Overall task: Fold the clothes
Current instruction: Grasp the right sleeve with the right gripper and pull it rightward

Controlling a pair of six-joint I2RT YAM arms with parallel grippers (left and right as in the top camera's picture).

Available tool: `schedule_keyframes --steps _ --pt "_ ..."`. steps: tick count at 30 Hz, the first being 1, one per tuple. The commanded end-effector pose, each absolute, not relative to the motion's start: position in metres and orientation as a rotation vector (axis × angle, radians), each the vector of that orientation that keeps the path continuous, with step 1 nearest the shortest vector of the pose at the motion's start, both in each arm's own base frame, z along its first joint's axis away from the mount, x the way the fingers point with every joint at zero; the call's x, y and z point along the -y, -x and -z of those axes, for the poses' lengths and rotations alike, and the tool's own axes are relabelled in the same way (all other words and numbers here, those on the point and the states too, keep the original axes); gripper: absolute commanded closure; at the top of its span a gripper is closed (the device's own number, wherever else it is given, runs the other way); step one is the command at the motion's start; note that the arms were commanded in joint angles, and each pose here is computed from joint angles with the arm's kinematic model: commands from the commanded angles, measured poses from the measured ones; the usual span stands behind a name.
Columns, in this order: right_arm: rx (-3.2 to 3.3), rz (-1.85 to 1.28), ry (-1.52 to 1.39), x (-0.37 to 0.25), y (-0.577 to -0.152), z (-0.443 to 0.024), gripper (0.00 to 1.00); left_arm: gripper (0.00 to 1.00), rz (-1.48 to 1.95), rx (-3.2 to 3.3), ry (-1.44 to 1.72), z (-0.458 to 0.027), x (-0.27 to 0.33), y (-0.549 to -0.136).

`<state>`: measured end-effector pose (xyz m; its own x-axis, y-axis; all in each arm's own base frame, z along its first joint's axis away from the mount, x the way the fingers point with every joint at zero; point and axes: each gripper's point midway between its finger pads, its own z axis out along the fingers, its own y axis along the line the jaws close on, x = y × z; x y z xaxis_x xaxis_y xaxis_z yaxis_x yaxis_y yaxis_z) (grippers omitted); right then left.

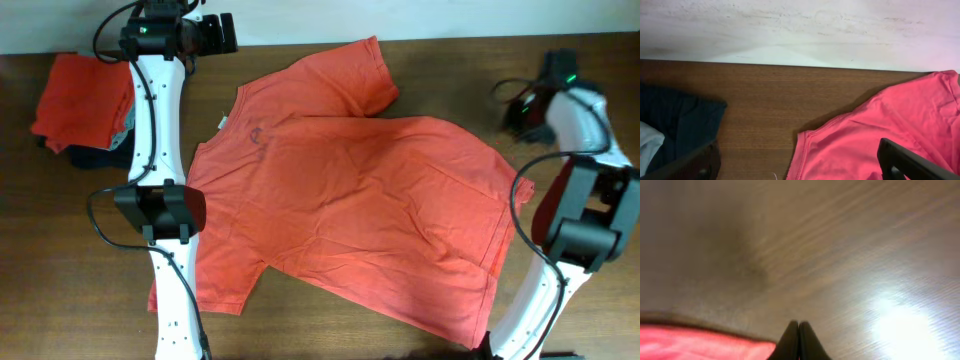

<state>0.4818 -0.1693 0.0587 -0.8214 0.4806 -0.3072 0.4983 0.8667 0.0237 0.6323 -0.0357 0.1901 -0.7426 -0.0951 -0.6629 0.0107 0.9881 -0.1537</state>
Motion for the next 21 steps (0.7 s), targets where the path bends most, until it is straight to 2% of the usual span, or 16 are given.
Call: schedule_keyframes --steps 1,5,10,14,21 --pt "-2.660 0.124 -0.768 0.194 -0.484 -0.119 0.96 0.01 0.204 -2.383 0.053 -0.201 0.038 -0.631" --pt "-2.796 0.109 -0.843 0.191 -0.445 -0.127 0.96 0.01 0.204 -2.383 0.053 -0.201 0.038 -0.631" --pt "-2.996 -0.055 -0.913 0.164 -0.403 -0.096 0.96 0.01 0.204 -2.383 0.053 -0.201 0.038 -0.631" --pt "-3.061 -0.219 -0.941 0.141 -0.390 -0.071 0.96 0.01 0.204 -2.383 0.053 -0.201 0.038 -0.631" --pt "-3.076 -0.254 -0.937 0.133 -0.384 -0.035 0.96 0.01 0.204 -2.383 0.053 -0.201 0.038 -0.631"
